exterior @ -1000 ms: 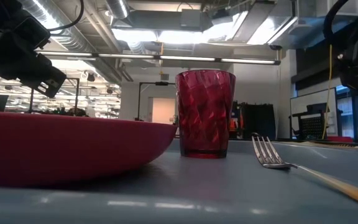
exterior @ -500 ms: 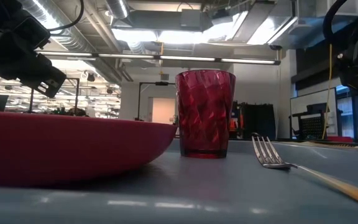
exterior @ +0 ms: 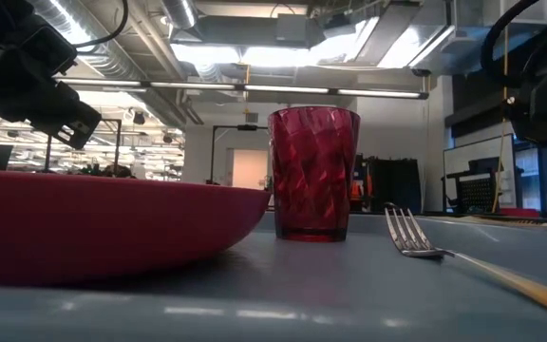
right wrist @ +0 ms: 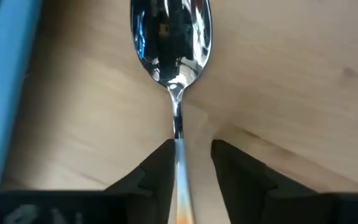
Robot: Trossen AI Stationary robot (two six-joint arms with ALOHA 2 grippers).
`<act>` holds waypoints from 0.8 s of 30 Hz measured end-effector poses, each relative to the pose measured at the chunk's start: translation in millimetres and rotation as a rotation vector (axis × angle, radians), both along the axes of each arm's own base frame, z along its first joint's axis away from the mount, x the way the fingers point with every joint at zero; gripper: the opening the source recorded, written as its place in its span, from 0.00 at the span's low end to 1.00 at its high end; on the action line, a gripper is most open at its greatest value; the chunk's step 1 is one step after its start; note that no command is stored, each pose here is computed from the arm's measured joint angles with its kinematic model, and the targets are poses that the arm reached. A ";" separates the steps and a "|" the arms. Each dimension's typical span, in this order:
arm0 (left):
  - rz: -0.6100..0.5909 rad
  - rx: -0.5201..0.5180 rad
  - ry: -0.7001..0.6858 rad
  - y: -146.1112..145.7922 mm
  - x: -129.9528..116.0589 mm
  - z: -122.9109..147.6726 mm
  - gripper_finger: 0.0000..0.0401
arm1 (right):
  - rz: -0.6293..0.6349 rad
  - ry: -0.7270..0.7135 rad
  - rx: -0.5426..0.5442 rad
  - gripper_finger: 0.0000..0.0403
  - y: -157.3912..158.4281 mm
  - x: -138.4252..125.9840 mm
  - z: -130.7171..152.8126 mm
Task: Pick and place plate/cup/fork/spoon on tray
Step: Put the orange spoon on the blue serving tray to the left of the orange fork
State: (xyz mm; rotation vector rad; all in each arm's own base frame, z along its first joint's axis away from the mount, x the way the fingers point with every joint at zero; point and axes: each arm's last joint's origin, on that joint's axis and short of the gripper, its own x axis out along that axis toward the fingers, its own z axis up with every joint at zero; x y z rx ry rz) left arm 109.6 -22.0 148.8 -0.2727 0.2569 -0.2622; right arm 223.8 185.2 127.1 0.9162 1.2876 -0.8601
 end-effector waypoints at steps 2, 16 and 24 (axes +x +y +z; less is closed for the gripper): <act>0.000 0.000 0.000 0.0 0.0 0.0 0.17 | -0.001 0.010 -0.006 0.27 -1.0 -0.6 -0.1; 0.000 0.000 0.000 0.0 0.0 0.0 0.17 | -0.005 0.042 -0.037 0.23 -3.8 -3.8 -0.2; 0.000 0.000 0.000 0.0 0.0 0.0 0.17 | -0.019 0.033 -0.031 0.21 -3.5 -3.3 -0.5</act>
